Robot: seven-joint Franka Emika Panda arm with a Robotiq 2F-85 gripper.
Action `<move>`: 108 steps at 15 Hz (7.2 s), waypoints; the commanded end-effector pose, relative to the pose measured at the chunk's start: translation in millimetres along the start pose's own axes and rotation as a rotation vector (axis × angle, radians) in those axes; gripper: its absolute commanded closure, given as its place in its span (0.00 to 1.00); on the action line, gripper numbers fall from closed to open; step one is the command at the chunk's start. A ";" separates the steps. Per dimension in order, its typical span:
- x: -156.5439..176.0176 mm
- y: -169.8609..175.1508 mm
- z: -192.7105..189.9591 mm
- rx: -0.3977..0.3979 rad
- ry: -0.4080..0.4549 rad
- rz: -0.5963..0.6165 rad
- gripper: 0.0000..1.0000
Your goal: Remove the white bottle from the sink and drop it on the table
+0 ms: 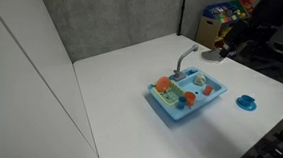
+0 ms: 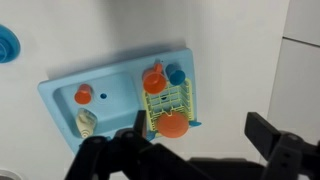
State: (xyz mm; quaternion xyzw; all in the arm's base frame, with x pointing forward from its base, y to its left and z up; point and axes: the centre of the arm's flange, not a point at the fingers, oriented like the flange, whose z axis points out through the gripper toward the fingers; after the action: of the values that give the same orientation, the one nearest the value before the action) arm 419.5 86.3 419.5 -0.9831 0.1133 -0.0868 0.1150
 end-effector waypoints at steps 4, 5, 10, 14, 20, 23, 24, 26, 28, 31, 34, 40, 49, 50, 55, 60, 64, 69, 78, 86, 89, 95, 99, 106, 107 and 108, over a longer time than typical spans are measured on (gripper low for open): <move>0.0 0.0 0.0 0.000 0.000 0.000 0.00; 0.0 0.0 0.0 0.000 0.000 0.000 0.00; 10.0 -8.2 -13.9 -0.009 0.017 0.001 0.00; 28.3 -12.2 -28.2 -0.029 0.035 0.018 0.00; 74.2 3.0 -32.0 -0.101 0.037 0.113 0.00; 97.7 17.6 -20.9 -0.145 0.018 0.134 0.00; 105.3 23.2 -16.2 -0.159 0.013 0.124 0.00; 119.7 32.7 -7.9 -0.187 0.002 0.098 0.00; 133.4 43.9 1.2 -0.210 -0.008 0.064 0.00; 149.7 61.1 17.5 -0.222 -0.032 0.020 0.00; 162.3 74.6 38.9 -0.233 -0.070 -0.011 0.00; 156.5 85.9 66.9 -0.242 -0.094 -0.013 0.00; 156.8 98.2 78.6 -0.239 -0.106 -0.043 0.00; 156.3 101.6 81.6 -0.240 -0.112 -0.055 0.00; 159.1 118.5 110.4 -0.228 -0.101 -0.116 0.00; 167.5 125.3 153.5 -0.216 -0.114 -0.134 0.00; 180.5 131.9 175.2 -0.220 -0.128 -0.115 0.00; 201.6 142.3 196.6 -0.228 -0.118 -0.107 0.00; 219.5 159.8 234.4 -0.258 -0.141 -0.107 0.00; 207.4 158.1 238.7 -0.252 -0.153 -0.105 0.00; 209.7 163.2 244.6 -0.250 -0.158 -0.108 0.00; 212.1 170.9 257.9 -0.241 -0.142 -0.144 0.00; 217.5 174.0 263.4 -0.229 -0.129 -0.184 0.00; 222.3 179.4 275.5 -0.217 -0.139 -0.249 0.00; 222.5 180.3 277.3 -0.214 -0.141 -0.259 0.00; 222.4 180.7 279.3 -0.212 -0.138 -0.262 0.00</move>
State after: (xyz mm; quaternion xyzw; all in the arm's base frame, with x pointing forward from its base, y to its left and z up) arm 640.9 -75.8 144.4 -0.9999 0.0004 -0.0125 -0.0015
